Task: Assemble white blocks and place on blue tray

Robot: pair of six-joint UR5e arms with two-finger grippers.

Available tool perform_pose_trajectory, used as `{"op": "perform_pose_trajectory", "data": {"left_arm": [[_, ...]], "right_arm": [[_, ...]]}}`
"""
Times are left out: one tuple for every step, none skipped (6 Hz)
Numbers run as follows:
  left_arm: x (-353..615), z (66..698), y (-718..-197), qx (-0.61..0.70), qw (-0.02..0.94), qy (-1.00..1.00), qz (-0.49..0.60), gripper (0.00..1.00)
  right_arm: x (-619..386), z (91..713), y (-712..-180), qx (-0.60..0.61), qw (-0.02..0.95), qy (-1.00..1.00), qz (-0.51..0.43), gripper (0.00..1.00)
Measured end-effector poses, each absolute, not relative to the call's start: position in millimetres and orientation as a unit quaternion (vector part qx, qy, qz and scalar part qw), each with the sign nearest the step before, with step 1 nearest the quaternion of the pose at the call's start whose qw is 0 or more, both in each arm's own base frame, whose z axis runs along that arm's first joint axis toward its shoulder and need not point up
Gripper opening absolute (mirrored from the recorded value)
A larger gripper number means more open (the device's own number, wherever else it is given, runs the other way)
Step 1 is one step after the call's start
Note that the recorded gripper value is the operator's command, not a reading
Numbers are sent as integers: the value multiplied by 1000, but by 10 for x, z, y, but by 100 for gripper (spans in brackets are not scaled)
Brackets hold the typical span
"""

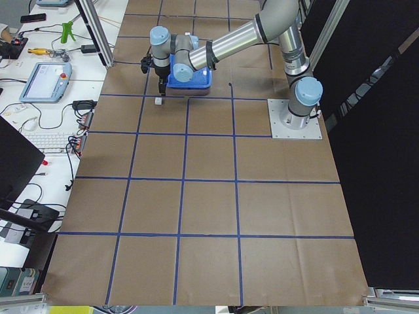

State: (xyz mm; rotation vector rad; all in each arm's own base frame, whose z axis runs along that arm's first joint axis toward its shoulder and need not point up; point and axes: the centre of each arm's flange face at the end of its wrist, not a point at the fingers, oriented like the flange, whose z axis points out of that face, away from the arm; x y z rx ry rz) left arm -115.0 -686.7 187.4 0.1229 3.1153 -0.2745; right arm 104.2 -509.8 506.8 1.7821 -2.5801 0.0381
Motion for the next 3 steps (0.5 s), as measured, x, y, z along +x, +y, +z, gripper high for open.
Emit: {"op": "perform_pose_trajectory", "data": {"left_arm": [[-1141, 1761, -6921, 45, 9, 995, -93, 92], [-1132, 1681, -6915, 47, 12, 995, -90, 59], [-1129, 1647, -6896, 49, 13, 995, -86, 31]], "right_arm": [[867, 5061, -5135, 634, -1, -773, 16, 99], [752, 5021, -5182, 680, -17, -733, 31, 99], [704, 4857, -5262, 704, -48, -707, 49, 99]]}}
